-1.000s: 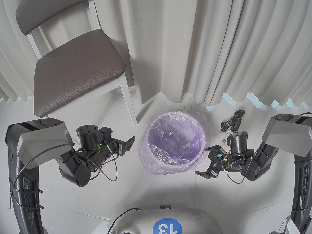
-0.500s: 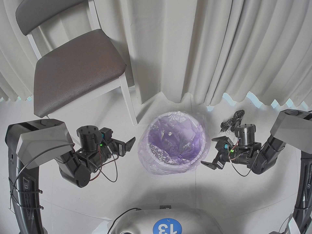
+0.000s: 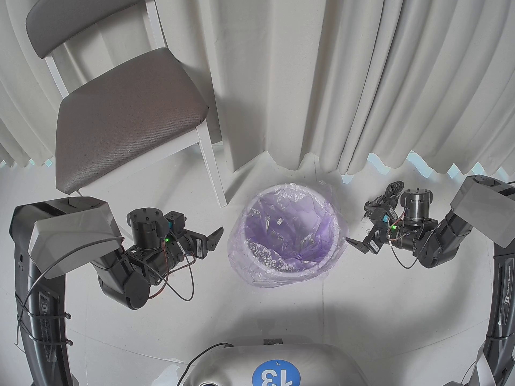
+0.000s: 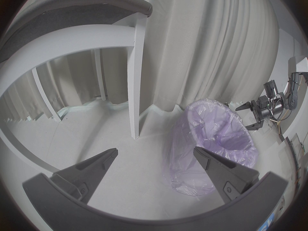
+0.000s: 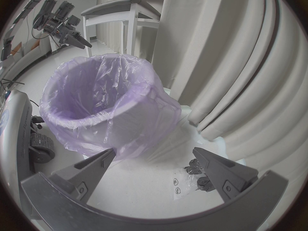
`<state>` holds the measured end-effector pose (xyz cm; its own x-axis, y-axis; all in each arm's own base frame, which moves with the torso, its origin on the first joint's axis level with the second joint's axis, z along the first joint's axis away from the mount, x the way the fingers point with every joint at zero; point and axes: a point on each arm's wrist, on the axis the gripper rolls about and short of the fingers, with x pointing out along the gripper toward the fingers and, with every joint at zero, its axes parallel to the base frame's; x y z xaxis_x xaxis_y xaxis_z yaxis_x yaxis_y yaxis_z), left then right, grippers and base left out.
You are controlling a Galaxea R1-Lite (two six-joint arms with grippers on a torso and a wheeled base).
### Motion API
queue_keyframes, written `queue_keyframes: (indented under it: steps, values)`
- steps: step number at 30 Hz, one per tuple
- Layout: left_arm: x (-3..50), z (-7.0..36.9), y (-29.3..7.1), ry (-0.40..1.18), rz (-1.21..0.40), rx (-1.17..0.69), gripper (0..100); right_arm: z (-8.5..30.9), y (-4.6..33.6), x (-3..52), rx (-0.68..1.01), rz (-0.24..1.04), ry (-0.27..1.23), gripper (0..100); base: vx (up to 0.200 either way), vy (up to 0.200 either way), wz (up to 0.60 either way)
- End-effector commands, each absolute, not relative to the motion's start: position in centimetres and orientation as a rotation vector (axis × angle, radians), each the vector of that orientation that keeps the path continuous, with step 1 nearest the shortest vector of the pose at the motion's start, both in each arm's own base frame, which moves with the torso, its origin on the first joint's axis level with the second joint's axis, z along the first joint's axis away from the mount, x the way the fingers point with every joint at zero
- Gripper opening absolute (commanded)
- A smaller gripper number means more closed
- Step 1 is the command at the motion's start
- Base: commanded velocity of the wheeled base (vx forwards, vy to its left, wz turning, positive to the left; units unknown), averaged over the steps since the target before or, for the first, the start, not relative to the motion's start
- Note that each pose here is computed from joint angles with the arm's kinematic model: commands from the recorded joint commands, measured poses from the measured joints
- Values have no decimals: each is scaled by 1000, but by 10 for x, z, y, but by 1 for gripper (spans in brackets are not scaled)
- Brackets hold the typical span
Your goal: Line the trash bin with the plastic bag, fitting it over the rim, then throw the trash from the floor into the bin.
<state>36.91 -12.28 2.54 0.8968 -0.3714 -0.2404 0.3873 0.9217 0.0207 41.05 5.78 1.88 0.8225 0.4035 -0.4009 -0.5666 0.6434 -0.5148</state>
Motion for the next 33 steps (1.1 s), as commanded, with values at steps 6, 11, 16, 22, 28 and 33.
queue_keyframes:
  steps: [6,11,16,22,28,33]
  values:
    - [369,23,-124,242,-396,70,100,7,69,424,-652,566,250,100,0,0,0]
    - [369,21,-124,245,-397,71,100,-16,88,432,-634,598,258,100,0,0,0]
    - [369,21,-124,245,-396,70,100,-39,95,436,-634,613,279,100,0,0,0]
    - [370,21,-123,244,-394,70,100,-49,93,434,-635,610,305,100,0,0,0]
    - [368,20,-125,251,-399,71,100,-4,86,420,-660,590,249,100,0,0,0]
    - [364,13,-131,271,-416,81,100,47,84,392,-723,584,169,100,0,0,0]
